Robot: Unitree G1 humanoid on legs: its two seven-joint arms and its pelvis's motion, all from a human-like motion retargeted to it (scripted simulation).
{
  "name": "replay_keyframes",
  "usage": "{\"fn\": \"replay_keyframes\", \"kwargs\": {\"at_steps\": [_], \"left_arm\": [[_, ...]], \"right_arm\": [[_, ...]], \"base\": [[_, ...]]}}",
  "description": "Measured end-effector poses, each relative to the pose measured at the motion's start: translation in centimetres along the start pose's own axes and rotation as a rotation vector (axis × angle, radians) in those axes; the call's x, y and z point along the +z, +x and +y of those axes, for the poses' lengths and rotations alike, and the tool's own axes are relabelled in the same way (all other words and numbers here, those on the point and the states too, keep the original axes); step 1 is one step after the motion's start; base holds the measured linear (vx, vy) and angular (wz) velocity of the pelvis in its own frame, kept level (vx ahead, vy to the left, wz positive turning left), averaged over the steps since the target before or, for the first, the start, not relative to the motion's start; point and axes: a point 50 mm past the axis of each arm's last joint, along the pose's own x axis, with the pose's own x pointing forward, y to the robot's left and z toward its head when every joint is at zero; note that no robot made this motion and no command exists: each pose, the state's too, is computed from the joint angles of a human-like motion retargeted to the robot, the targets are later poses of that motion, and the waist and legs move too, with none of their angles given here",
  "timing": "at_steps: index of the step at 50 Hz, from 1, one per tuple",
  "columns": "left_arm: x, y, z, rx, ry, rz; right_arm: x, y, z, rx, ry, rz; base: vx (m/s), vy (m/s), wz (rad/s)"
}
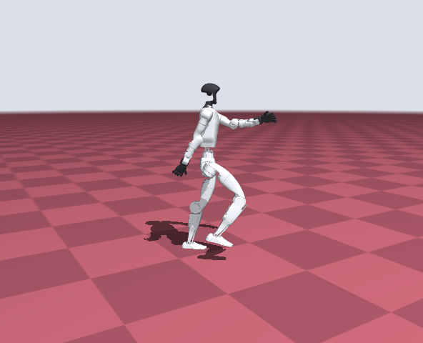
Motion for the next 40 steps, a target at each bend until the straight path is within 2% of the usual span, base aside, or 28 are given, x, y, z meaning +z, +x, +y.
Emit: {"fn": "replay_keyframes", "kwargs": {"at_steps": [2, 3, 6, 8, 11, 13, 16, 17, 18, 19, 20, 22, 26, 27, 28, 30, 31, 32, 35, 37, 40], "left_arm": [[-2.8, -1.6, -2.7, -0.084, -0.08, 0.035], [-4.6, -2.9, -4.6, -0.211, -0.143, 0.06], [-11.8, -8.1, -7.3, -0.103, -0.238, 0.304], [-17.7, -14.8, -10.6, -0.178, -0.237, 0.58], [-23.8, -28.1, -12.7, -0.384, -0.202, 1.068], [-24.7, -38.2, -13.6, -0.464, -0.318, 1.4], [-22.0, -50.8, -13.5, -0.6, -0.499, 1.724], [-21.0, -53.5, -12.8, -0.516, -0.587, 1.777], [-20.3, -55.4, -11.4, -0.26, -0.763, 1.779], [-19.1, -57.9, -10.7, -0.316, -0.706, 1.829], [-17.4, -60.6, -10.6, -0.547, -0.556, 1.888], [-16.0, -63.4, -7.6, -0.19, -0.436, 1.944], [-11.4, -68.5, -4.8, 0.236, -0.509, 2.098], [-10.4, -69.3, -4.4, 0.419, -0.549, 2.098], [-9.8, -69.8, -3.7, 0.751, -0.635, 2.014], [-8.8, -70.6, -4.4, 0.957, -0.718, 1.961], [-8.8, -70.5, -6.9, 0.64, -0.807, 2.079], [-8.7, -70.2, -8.9, 0.419, -0.879, 2.137], [-10.8, -68.0, -12.4, 0.375, -0.983, 2.085], [-13.6, -65.1, -14.0, 0.365, -0.962, 2.038], [-18.3, -58.9, -15.2, 0.538, -0.889, 1.849]], "right_arm": [[2.6, -1.3, -2.9, -0.103, -0.033, -0.061], [3.9, -2.1, -4.3, -0.116, -0.045, -0.083], [9.1, -6.0, -9.5, -0.422, -0.101, -0.185], [11.9, -8.5, -11.5, -0.546, -0.142, -0.242], [19.8, -15.6, -14.2, -0.715, -0.137, -0.504], [24.1, -21.5, -15.3, -0.82, -0.1, -0.684], [29.6, -30.8, -14.8, -0.86, -0.075, -0.977], [30.9, -34.3, -14.3, -0.873, -0.039, -1.11], [31.9, -37.5, -13.6, -0.857, -0.002, -1.241], [32.6, -40.7, -13.0, -0.875, 0.039, -1.369], [33.0, -43.7, -12.3, -0.907, 0.088, -1.495], [32.2, -49.6, -11.4, -0.983, 0.29, -1.783], [31.9, -56.1, -8.3, -0.95, 0.318, -2.011], [31.9, -57.1, -7.5, -0.923, 0.323, -2.051], [32.1, -58.0, -6.7, -0.876, 0.328, -2.084], [32.6, -58.7, -5.4, -0.8, 0.343, -2.129], [33.5, -58.0, -4.7, -0.766, 0.274, -2.089], [34.3, -57.2, -4.2, -0.737, 0.227, -2.055], [36.1, -53.5, -4.1, -0.691, 0.197, -1.962], [37.1, -49.8, -4.7, -0.663, 0.169, -1.857], [36.5, -43.5, -7.5, -0.694, 0.216, -1.72]], "base": [[0.41, -0.15, 1.7], [0.46, -0.18, 2.0], [0.53, -0.26, 1.85], [0.48, -0.35, 0.57], [0.35, -0.35, 0.04], [0.2, -0.26, 1.23], [0.14, -0.26, 1.3], [0.25, -0.18, 1.02], [0.26, -0.18, 0.79], [0.27, -0.19, 0.58], [0.37, -0.19, -0.13], [0.44, -0.16, -0.56], [0.31, -0.09, 0.59], [0.32, -0.06, 0.68], [0.32, -0.05, 0.6], [0.27, -0.03, 0.84], [0.15, -0.01, 1.58], [0.16, 0.01, 1.69], [0.35, 0.06, 0.71], [0.5, 0.18, -0.16], [0.49, 0.31, 0.77]]}}
